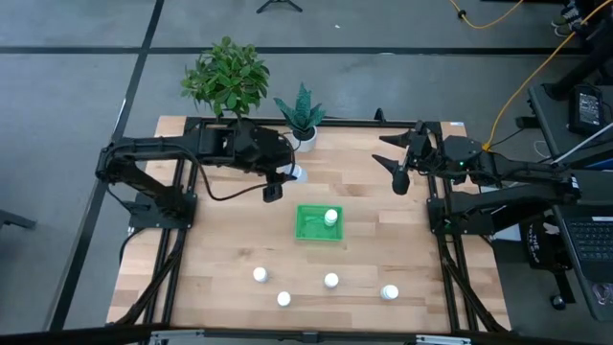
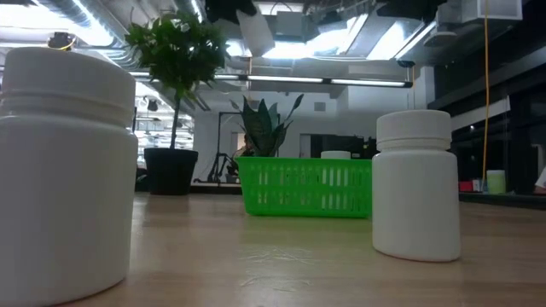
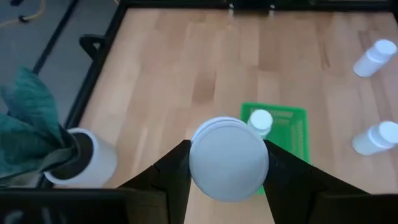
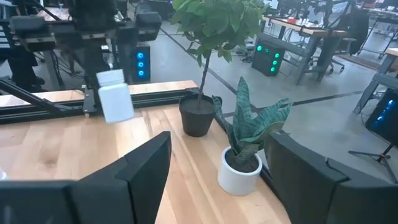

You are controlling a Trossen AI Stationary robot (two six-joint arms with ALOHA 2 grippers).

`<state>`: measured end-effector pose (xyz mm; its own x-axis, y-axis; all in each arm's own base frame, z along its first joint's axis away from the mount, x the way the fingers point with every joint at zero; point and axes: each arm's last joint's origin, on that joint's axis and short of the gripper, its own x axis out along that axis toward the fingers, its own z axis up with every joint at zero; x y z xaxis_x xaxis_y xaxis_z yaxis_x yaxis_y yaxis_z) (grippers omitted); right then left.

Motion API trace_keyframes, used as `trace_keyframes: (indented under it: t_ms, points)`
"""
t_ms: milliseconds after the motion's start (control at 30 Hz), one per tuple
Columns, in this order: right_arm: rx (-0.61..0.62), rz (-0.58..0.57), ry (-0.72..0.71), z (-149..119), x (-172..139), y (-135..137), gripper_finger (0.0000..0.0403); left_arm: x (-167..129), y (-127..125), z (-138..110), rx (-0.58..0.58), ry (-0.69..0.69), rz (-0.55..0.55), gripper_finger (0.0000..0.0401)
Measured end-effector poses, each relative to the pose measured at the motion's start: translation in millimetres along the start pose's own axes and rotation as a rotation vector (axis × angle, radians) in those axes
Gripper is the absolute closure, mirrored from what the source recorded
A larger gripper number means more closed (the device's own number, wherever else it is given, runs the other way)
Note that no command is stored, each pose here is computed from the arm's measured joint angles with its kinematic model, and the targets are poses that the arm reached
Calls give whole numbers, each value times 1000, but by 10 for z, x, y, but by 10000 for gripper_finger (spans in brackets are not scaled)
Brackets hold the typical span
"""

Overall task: Pick and place pill bottles into a basket
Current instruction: Put the white pill bottle into the green basket

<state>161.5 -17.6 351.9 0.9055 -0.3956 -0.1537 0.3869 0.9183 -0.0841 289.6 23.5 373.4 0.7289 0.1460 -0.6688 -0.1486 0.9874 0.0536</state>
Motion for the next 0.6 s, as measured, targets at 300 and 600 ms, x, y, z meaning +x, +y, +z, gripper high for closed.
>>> trace_keyframes:
  t_ms: [300, 600]
  points:
    - [22, 29, 5, -3, -1, 9, 143, 328, -154, -55, -17, 111, -42, 243]
    - [9, 68, 28, -27, -2, 20, 143, 1028, -320, -213, 1, 284, -77, 243]
